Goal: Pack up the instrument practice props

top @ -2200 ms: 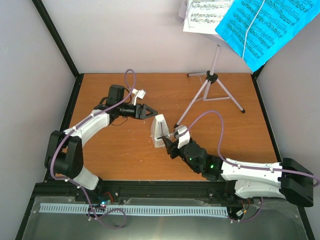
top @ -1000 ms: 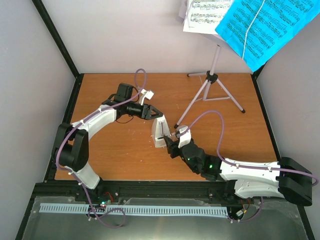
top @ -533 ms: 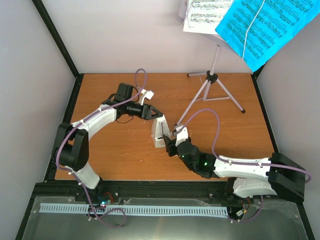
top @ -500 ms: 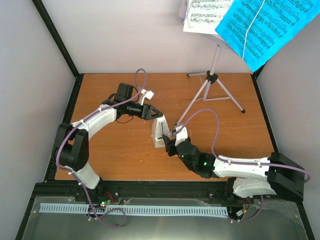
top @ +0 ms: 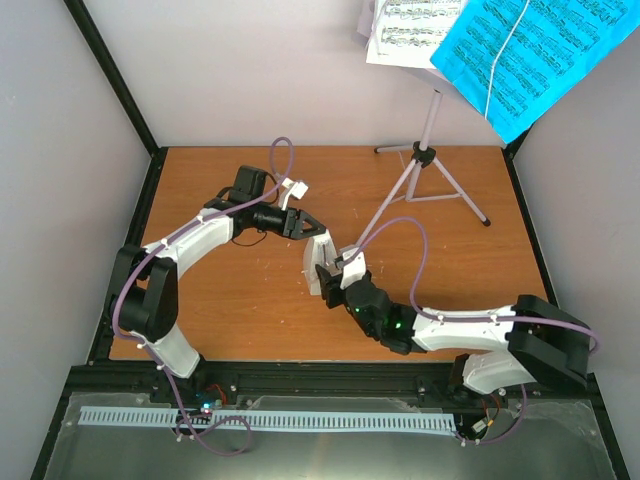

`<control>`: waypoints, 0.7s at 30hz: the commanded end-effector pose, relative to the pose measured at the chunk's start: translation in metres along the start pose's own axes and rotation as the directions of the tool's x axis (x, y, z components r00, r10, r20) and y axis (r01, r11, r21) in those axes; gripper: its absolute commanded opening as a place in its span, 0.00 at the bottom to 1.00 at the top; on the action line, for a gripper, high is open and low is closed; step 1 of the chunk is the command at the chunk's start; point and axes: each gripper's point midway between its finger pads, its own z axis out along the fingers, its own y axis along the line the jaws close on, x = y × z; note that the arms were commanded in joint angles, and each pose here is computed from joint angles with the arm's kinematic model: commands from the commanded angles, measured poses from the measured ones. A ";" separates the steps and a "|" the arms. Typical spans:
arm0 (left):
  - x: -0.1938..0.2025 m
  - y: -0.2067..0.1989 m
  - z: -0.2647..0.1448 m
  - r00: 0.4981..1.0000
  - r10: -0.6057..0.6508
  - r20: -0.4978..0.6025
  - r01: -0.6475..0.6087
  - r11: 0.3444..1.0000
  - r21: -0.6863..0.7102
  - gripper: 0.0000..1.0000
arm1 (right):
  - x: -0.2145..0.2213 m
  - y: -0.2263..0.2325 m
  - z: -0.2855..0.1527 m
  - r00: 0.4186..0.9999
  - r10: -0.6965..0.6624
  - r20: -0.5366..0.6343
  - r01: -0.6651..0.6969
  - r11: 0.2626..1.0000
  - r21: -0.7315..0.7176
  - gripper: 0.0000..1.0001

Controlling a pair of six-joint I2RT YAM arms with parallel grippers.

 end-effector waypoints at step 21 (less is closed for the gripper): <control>0.018 0.017 0.008 0.998 -0.040 -0.057 0.036 0.997 -0.062 0.56 | 0.001 -0.004 0.014 1.000 -0.018 0.014 0.016 0.994 0.103 0.49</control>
